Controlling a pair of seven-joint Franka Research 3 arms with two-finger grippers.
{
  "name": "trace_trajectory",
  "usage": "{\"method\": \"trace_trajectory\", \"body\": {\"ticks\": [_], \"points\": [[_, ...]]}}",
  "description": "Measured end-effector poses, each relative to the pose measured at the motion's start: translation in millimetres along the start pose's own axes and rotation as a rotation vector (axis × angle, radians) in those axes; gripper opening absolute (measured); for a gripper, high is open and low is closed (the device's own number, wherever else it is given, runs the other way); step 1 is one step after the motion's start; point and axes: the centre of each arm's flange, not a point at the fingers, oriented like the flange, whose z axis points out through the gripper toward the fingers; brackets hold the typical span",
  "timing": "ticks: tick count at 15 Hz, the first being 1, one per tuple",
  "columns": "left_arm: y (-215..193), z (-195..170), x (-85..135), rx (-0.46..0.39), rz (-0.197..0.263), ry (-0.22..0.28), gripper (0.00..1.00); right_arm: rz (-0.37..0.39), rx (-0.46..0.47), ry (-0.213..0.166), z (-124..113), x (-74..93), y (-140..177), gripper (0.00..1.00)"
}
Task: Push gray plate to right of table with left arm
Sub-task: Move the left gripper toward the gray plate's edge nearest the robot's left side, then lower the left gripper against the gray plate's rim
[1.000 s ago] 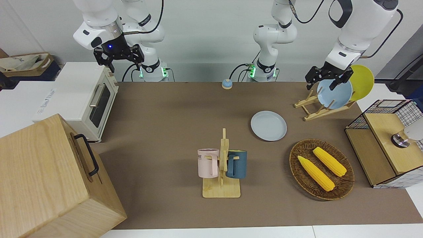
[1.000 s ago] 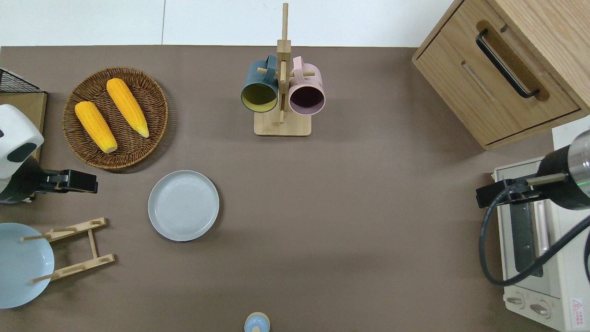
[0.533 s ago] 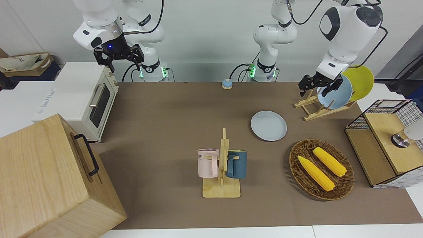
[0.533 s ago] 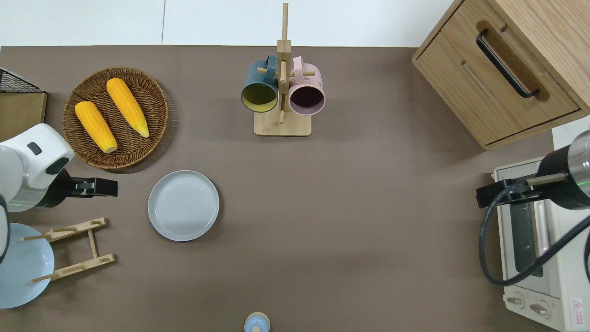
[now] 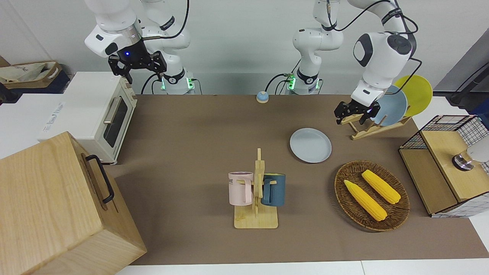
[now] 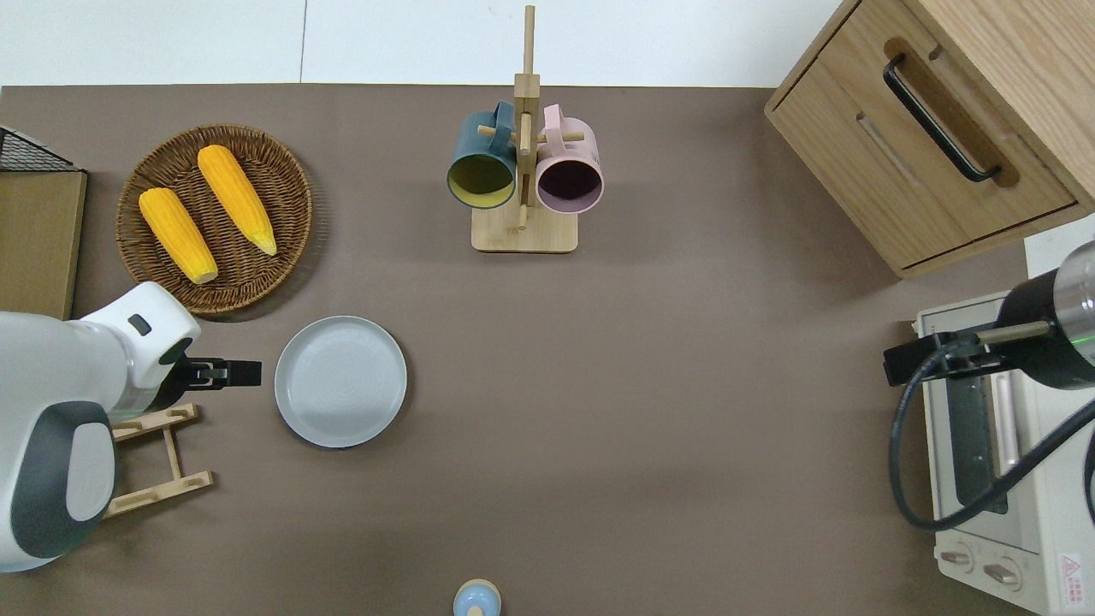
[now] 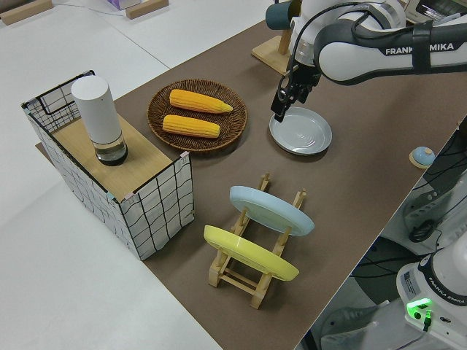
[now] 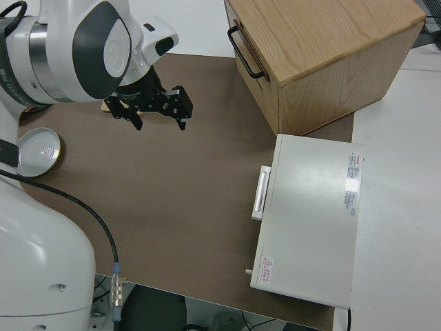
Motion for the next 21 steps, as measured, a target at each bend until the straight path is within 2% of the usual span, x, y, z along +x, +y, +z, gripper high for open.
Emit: {"method": "trace_trajectory", "body": {"ticks": [8, 15, 21], "points": [[1.3, 72.0, -28.9, 0.006, -0.006, 0.026, 1.0, 0.0, 0.0, 0.0, 0.0, 0.0, 0.0, 0.99], [6.8, 112.7, -27.5, 0.008, -0.013, 0.006, 1.0, 0.0, 0.0, 0.0, 0.0, 0.0, 0.0, 0.99], [9.1, 130.7, -27.8, 0.009, -0.01, -0.02, 0.98, 0.0, 0.0, 0.0, 0.0, 0.0, 0.0, 0.99]]}}
